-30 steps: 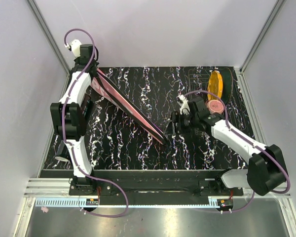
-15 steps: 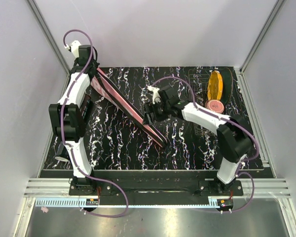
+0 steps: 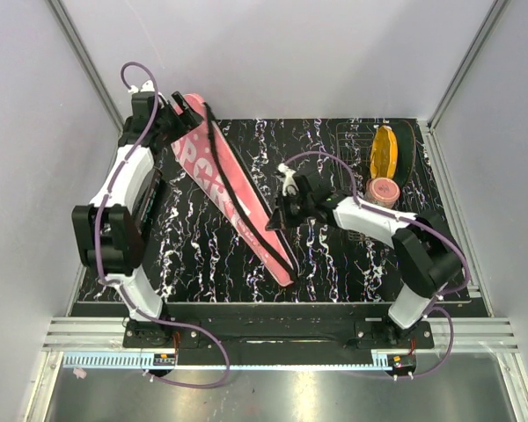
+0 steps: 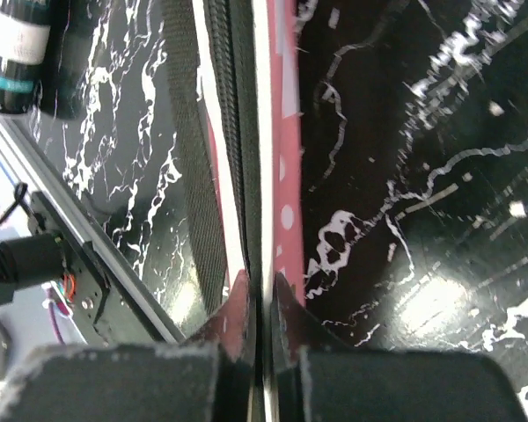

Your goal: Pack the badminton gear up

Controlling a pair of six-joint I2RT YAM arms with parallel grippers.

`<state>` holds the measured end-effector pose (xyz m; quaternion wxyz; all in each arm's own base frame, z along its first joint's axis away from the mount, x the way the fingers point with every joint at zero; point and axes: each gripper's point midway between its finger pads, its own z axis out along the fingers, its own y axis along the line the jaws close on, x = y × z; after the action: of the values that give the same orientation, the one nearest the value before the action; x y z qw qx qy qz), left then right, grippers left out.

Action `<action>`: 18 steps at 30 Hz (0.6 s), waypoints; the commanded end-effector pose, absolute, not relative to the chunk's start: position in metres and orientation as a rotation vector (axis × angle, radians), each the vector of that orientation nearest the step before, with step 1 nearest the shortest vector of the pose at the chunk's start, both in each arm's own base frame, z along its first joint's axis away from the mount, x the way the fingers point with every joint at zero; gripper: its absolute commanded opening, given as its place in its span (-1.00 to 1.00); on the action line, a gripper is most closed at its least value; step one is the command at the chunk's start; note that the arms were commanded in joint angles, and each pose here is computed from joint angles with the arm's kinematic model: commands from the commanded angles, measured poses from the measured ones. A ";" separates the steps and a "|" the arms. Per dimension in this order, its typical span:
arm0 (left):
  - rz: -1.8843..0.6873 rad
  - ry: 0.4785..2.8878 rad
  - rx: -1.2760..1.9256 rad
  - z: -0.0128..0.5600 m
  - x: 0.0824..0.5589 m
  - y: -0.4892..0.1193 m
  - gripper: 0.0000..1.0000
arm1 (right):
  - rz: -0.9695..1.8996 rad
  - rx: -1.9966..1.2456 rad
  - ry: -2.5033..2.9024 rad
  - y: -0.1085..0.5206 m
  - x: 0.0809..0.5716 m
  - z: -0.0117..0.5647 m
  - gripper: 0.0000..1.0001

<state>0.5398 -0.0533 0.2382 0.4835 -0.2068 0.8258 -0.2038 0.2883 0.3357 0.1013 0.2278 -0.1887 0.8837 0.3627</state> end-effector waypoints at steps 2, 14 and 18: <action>-0.931 1.752 -0.195 0.356 0.477 -0.116 0.69 | 1.207 -0.214 2.454 0.298 0.297 0.103 -1.00; -1.131 1.785 0.305 0.320 0.316 -0.226 0.47 | 0.772 -0.080 2.552 0.232 0.292 0.079 -0.05; -1.040 1.788 0.305 0.310 0.293 -0.219 0.47 | 0.496 0.023 2.533 0.190 0.292 0.096 0.46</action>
<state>0.3050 -0.2343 0.3039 0.4451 0.1066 0.7495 -0.4783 0.2724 0.2292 0.0583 0.1860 -0.0182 0.9408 0.2826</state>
